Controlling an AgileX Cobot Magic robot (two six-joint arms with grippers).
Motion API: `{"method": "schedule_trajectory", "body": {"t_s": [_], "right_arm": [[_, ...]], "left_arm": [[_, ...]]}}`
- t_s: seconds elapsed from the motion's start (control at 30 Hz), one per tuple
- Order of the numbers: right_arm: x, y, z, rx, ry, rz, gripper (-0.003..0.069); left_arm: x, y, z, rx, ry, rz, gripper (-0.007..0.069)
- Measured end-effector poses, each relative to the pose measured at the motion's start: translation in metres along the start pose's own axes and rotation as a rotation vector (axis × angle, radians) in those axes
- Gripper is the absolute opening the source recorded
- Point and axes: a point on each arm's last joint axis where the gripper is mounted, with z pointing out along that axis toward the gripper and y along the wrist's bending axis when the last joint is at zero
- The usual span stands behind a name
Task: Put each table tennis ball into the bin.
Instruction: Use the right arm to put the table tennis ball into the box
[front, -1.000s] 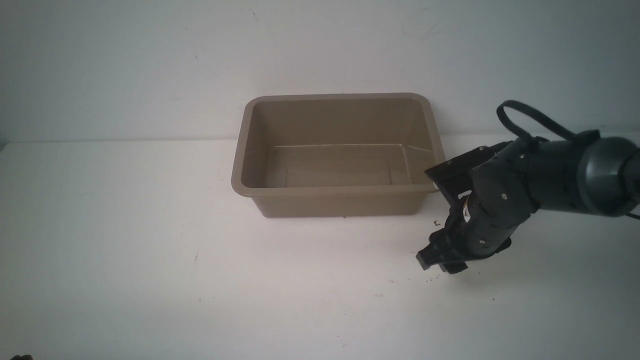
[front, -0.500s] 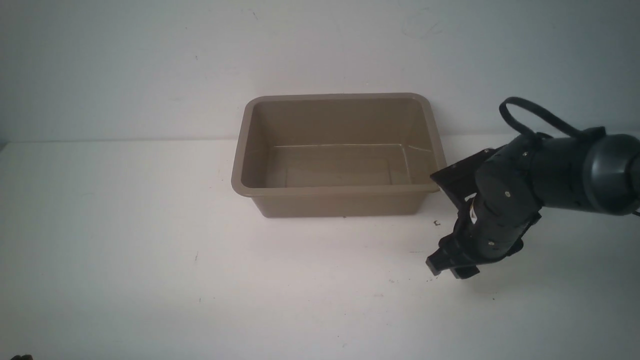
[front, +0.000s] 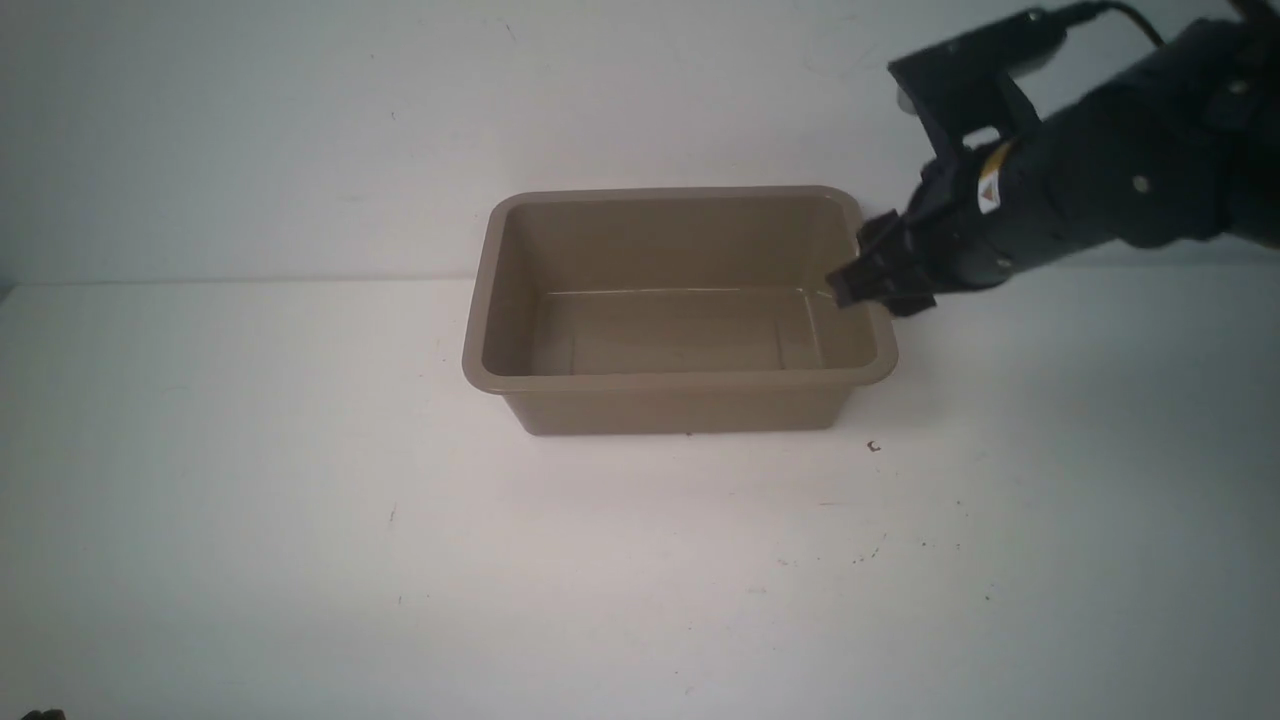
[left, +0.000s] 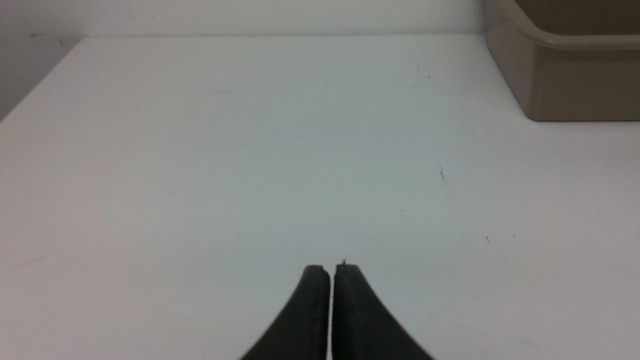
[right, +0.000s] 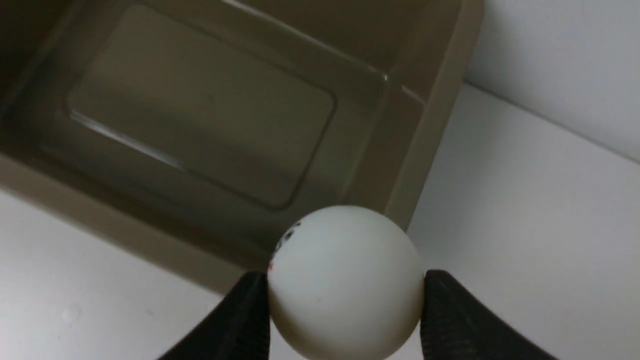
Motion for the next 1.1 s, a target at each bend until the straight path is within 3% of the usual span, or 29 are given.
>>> {"method": "schedule_trajectory", "body": {"t_s": [0.17, 0.47, 0.77, 0.97, 1.1], "right_arm": [[-0.017, 0.005, 0.042, -0.009, 0.022, 0.004, 0.0353], [-0.012, 0.018, 0.094, -0.058, 0.073, 0.019, 0.0353], [-0.002, 0.027, 0.112, -0.127, 0.113, 0.04, 0.0358], [-0.004, 0.028, 0.111, -0.142, 0.108, 0.052, 0.0444], [-0.007, 0.027, 0.106, -0.141, 0.094, 0.052, 0.0451]], "left_arm": [[0.0, 0.0, 0.0, 0.0, 0.0, 0.0, -0.0004], [0.0, 0.0, 0.0, 0.0, 0.0, 0.0, -0.0004], [0.0, 0.0, 0.0, 0.0, 0.0, 0.0, -0.0004], [0.0, 0.0, 0.0, 0.0, 0.0, 0.0, -0.0004], [0.0, 0.0, 0.0, 0.0, 0.0, 0.0, -0.0004]]}}
